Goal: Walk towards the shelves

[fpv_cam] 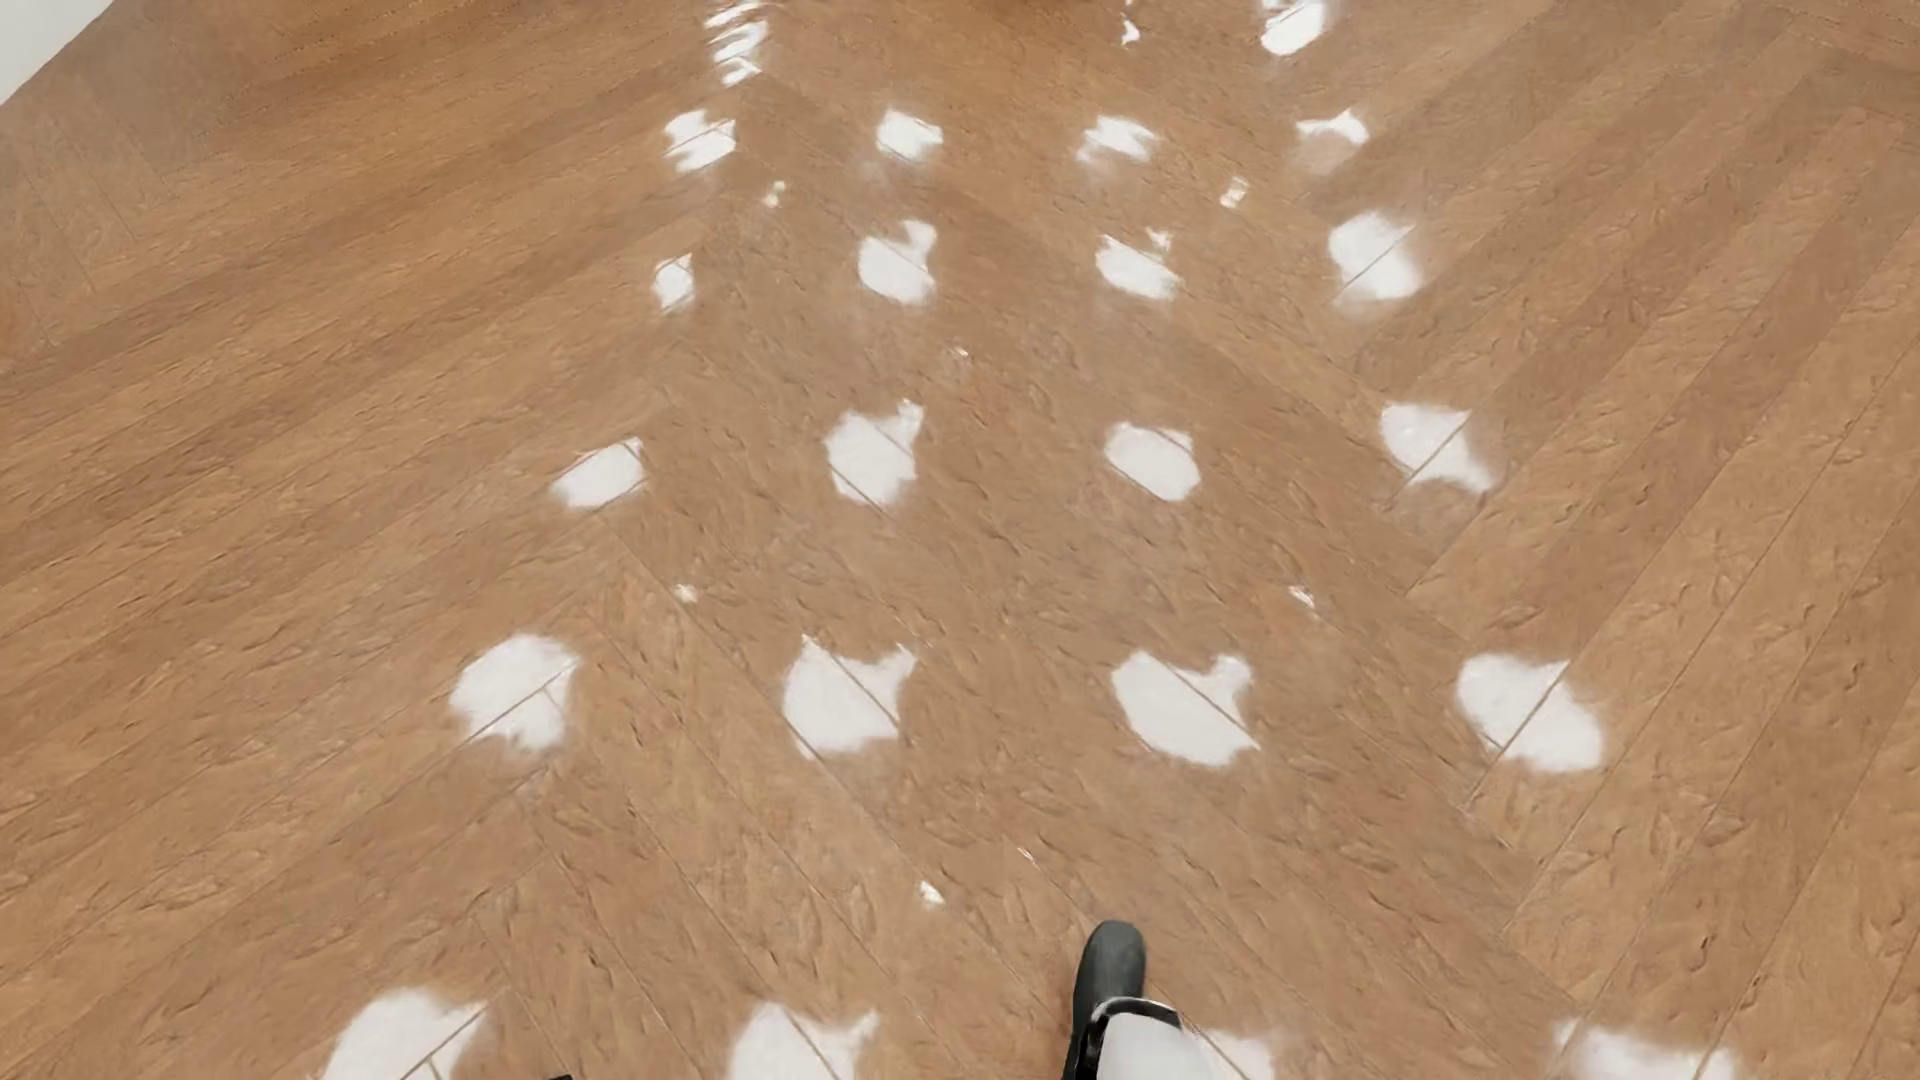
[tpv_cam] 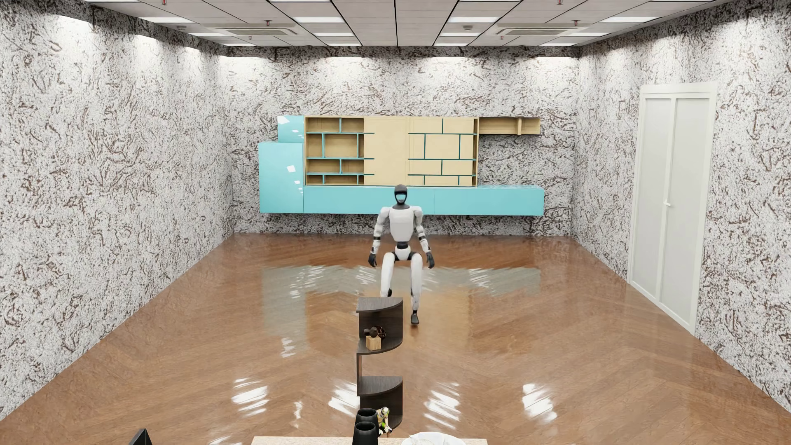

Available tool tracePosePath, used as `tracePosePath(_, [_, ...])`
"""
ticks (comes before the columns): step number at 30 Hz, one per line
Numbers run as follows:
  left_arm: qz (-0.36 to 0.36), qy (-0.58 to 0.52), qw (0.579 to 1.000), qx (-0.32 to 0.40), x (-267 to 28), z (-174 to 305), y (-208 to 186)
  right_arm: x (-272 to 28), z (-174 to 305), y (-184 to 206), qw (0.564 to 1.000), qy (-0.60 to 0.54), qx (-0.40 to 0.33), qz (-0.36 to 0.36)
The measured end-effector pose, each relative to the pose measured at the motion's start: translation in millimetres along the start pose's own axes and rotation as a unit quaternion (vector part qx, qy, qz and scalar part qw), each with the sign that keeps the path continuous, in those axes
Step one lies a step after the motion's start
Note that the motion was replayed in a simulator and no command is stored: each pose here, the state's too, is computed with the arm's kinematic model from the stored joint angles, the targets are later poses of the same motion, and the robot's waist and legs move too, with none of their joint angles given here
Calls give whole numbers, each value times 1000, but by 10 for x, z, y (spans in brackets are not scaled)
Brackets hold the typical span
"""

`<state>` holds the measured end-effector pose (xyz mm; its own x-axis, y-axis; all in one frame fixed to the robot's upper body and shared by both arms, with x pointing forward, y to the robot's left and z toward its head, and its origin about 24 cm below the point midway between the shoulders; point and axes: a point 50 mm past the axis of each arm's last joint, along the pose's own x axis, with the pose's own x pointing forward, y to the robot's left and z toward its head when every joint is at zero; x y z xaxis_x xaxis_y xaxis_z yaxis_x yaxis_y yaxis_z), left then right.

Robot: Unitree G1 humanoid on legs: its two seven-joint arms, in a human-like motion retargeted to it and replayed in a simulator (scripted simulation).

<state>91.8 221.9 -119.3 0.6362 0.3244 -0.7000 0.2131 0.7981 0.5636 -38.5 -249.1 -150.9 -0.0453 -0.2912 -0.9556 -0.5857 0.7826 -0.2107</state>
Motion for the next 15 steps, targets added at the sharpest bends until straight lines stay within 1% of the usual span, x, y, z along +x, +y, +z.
tracePosePath(2, [18, -48, 998, 29, 132, 265, 205, -112, -359, 199, 992, 36, 111, -38])
tracePosePath(3, [39, -49, 998, 28, 165, 308, 314, -145, -376, 271, 986, 48, 151, -59])
tracePosePath(4, [68, -35, 997, 11, 160, 269, 399, -141, -279, 288, 981, 50, 171, -75])
tracePosePath(5, [94, -10, 995, -19, 123, 172, 424, -111, -81, 240, 981, 38, 172, -84])
tracePosePath(6, [101, 13, 994, -42, 86, 80, 372, -78, 200, 138, 984, 8, 153, -86])
tracePosePath(7, [77, 28, 996, -39, 79, 30, 280, -71, 545, 11, 989, -40, 116, -85])
tracePosePath(8, [29, 37, 999, -10, 85, -8, 168, -107, 922, -147, 989, -97, 61, -94])
tracePosePath(9, [-20, 54, 998, 20, 73, -76, 38, -192, 1304, -338, 981, -153, -1, -119])
tracePosePath(10, [-55, 83, 994, 34, 44, -161, -97, -337, 1702, -516, 965, -207, -61, -151])
tracePosePath(11, [-70, 119, 990, 29, -10, -291, -188, -543, 2098, -676, 941, -261, -112, -186])
tracePosePath(12, [-71, 149, 986, 13, -56, -388, -247, -816, 2474, -811, 909, -320, -150, -221])
tracePosePath(13, [-66, 170, 983, -7, -98, -457, -287, -1151, 2810, -931, 870, -382, -172, -259])
tracePosePath(15, [-67, 197, 977, -43, -202, -574, -377, -1868, 3262, -1086, 778, -505, -173, -331])
